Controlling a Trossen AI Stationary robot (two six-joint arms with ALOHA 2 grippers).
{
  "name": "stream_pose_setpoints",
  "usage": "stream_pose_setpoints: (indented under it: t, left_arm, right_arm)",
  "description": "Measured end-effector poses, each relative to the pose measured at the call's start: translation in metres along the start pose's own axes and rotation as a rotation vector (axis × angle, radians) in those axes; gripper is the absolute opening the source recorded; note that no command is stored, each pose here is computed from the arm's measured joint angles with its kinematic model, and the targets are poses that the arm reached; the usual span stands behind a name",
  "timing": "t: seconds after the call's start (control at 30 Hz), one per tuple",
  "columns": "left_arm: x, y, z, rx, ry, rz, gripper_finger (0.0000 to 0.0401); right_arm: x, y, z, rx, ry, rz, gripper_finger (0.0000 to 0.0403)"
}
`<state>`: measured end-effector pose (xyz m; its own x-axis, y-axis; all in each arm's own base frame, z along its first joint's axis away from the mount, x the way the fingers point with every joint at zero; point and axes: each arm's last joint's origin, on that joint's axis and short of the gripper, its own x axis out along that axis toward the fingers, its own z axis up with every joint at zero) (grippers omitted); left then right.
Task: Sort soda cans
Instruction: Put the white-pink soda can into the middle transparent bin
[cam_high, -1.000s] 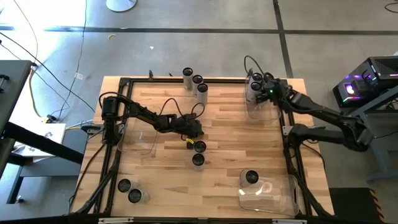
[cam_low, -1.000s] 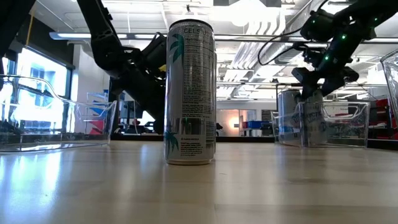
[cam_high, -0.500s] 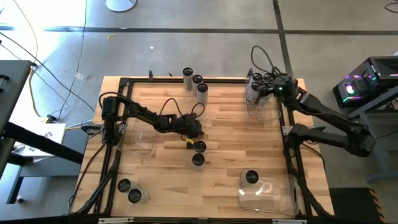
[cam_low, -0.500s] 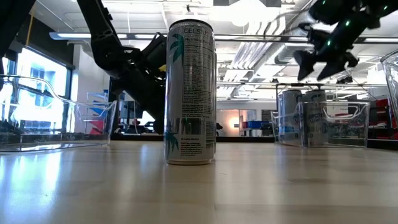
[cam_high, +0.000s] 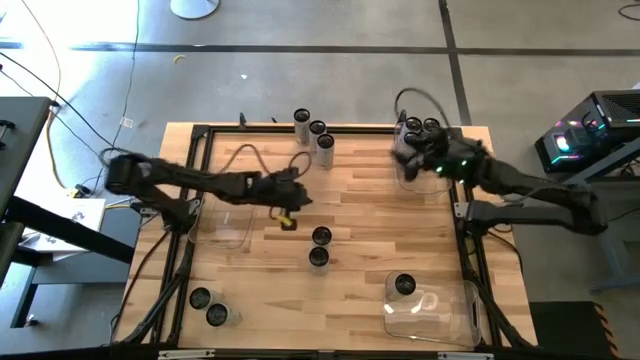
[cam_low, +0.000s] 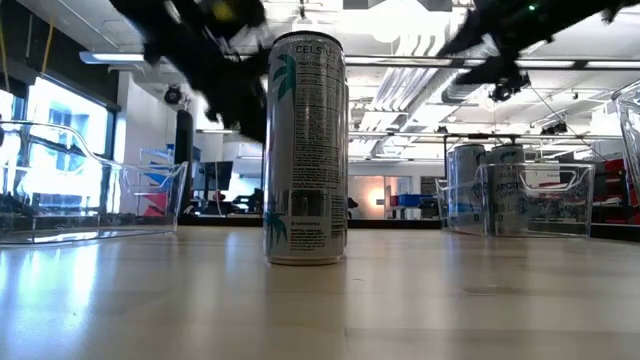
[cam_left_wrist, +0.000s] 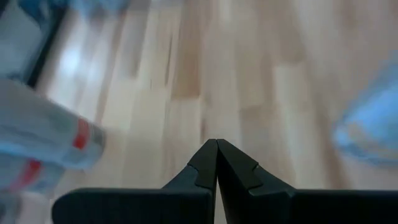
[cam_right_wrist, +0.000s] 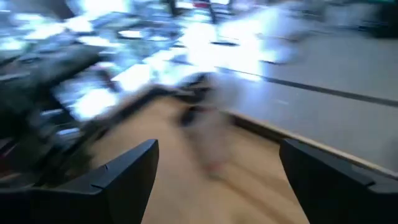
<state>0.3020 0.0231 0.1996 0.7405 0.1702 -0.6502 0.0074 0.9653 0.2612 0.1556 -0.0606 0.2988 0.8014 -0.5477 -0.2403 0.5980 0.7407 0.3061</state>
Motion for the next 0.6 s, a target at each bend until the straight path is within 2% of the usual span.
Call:
stream_pose_setpoints:
  t: [0.17, 0.33, 0.47, 0.6]
  left_arm:
    - [-0.052, -0.019, 0.024, 0.039, -0.164, -0.047, 0.0]
    - [-0.075, -0.056, 0.043, 0.091, -0.369, -0.227, 0.0]
    - [-0.079, -0.082, 0.046, 0.121, -0.406, -0.297, 0.0001]
    - [-0.082, -0.095, 0.047, 0.08, -0.407, -0.258, 0.0009]
  right_arm:
    - [0.027, 0.037, -0.03, -0.08, -0.095, 0.329, 0.033]
    - [0.045, 0.073, -0.054, -0.205, -0.152, 0.63, 0.033]
    - [0.061, 0.101, -0.065, -0.296, -0.184, 0.711, 0.033]
    - [0.078, 0.124, -0.067, -0.359, -0.14, 0.722, 0.033]
